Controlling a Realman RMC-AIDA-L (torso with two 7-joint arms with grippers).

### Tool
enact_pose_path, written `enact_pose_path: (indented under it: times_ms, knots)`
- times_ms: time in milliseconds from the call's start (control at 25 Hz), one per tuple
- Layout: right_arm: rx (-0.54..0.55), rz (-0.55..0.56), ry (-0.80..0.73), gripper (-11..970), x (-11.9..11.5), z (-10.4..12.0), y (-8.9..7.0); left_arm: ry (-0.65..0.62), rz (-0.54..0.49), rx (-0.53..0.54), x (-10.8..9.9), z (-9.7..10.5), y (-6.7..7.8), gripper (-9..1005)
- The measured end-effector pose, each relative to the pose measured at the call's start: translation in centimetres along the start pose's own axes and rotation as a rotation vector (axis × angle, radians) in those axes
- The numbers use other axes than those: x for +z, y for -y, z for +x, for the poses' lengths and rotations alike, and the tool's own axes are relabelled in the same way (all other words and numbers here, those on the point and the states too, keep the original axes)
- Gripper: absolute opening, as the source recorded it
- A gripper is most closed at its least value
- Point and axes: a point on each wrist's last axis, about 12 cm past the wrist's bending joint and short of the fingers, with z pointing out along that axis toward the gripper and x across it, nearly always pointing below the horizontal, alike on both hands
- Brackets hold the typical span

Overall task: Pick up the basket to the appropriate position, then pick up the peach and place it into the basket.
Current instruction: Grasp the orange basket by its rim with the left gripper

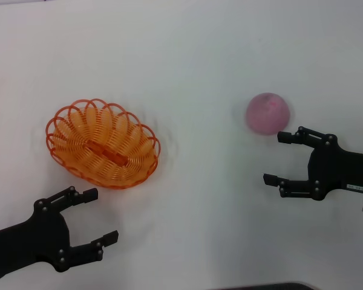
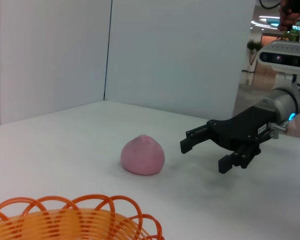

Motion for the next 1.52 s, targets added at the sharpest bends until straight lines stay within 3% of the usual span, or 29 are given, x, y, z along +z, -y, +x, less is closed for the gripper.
enact_pose_path:
  times_ms: [1520]
  knots:
    - [0.013, -0.005, 0.004, 928, 0.53, -0.28, 0.20, 0.004, -0.016, 0.008, -0.18, -0.05, -0.10, 852]
